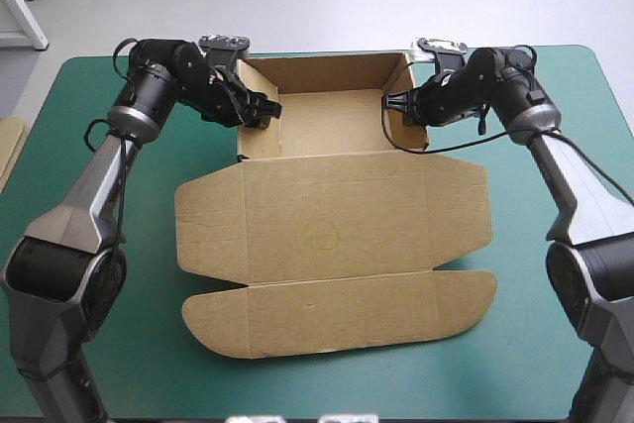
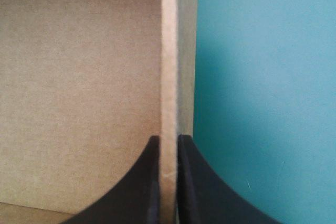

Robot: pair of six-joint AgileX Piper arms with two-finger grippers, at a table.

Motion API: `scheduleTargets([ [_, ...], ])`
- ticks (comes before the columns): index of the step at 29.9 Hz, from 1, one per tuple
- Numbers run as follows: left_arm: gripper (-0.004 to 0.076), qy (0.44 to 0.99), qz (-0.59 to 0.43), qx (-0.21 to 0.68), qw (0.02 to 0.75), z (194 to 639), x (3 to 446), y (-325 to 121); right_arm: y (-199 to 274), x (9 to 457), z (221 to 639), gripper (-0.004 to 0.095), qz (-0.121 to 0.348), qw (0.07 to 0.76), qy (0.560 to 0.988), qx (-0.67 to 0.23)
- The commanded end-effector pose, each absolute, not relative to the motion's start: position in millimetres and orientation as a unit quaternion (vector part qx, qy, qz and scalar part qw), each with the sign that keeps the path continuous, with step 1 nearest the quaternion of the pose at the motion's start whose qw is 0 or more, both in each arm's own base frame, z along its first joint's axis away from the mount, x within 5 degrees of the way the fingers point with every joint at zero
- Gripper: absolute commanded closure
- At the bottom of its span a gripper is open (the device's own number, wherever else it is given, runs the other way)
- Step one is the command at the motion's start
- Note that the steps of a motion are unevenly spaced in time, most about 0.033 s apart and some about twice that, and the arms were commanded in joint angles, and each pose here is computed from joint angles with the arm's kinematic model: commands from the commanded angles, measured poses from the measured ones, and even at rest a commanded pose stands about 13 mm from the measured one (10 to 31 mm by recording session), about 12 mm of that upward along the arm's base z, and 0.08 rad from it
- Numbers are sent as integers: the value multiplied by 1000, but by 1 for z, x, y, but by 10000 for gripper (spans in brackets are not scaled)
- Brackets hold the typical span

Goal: Fold the box

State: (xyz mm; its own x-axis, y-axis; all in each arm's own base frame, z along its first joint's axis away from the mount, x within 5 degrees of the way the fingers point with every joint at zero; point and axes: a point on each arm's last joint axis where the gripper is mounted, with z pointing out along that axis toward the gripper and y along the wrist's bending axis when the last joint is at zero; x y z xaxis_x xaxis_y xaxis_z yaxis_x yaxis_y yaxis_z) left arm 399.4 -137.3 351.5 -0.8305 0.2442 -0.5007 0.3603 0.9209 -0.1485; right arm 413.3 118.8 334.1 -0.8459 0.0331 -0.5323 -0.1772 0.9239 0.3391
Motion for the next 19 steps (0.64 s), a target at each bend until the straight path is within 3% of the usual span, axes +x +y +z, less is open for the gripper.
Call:
scheduleTargets([
  [1, 327, 939, -117, 159, 281, 376, 392, -135, 120, 407, 370, 908, 229, 337, 913, -22],
  [6, 377, 939, -119, 148, 286, 373, 396, -136, 115, 409, 363, 906, 194, 329, 924, -23],
  [19, 724, 949, -91, 150, 262, 341, 412, -149, 119, 406, 350, 905, 112, 299, 946, -63],
])
